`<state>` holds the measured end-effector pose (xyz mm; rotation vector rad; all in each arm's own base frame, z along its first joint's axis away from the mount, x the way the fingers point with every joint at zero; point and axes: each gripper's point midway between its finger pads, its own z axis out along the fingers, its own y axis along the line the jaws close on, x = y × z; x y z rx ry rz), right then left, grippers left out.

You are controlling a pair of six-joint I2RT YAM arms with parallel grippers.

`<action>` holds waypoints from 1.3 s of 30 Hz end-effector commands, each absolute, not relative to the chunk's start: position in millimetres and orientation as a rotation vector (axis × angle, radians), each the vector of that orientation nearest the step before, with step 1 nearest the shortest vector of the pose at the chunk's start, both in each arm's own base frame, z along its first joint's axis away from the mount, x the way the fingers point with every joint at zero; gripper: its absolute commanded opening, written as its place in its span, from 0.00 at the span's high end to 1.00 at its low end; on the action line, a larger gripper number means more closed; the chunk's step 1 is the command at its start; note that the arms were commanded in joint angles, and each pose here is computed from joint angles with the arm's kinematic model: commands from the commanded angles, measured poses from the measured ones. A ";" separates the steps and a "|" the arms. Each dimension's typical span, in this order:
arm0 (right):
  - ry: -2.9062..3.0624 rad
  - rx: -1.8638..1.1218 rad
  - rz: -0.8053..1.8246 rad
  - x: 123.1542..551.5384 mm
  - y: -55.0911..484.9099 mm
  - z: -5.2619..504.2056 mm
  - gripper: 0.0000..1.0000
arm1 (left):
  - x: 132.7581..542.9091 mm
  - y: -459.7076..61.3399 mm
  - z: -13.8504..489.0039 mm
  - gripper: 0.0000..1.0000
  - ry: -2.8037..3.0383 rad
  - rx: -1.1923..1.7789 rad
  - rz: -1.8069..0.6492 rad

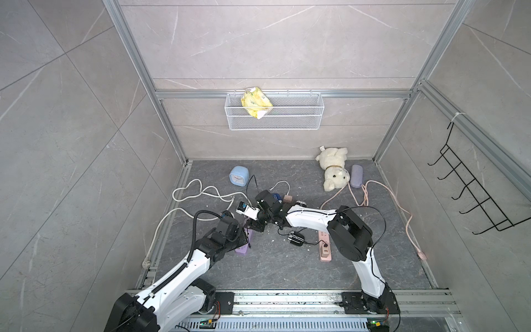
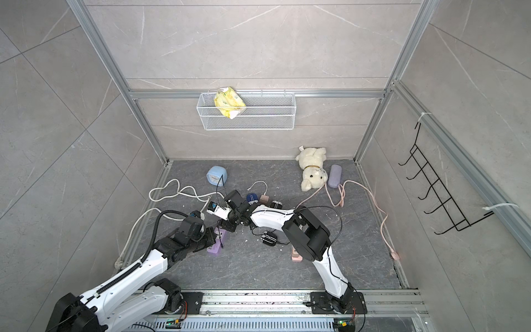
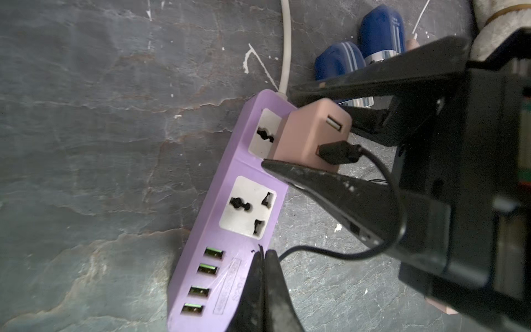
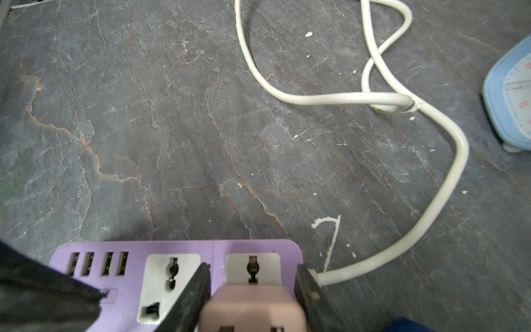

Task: Unplug the electric shaver
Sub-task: Remove the plug from the socket.

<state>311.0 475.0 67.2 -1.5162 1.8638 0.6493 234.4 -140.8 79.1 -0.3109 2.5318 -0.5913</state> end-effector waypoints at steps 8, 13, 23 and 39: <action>1.993 -1.543 0.618 301.2 454.1 42.4 0.75 | 245.5 -153.6 65.1 1.00 2.539 -0.298 -0.662; 1.990 -1.540 0.613 301.7 453.4 44.4 0.75 | 237.9 -146.7 51.3 1.00 2.588 -0.346 -0.633; 1.982 -1.531 0.637 299.8 454.9 50.3 0.75 | 224.7 -127.7 21.8 1.00 2.662 -0.457 -0.560; 1.908 -1.451 0.681 303.8 461.3 103.1 0.76 | 198.2 -118.0 -22.0 1.00 2.777 -0.559 -0.519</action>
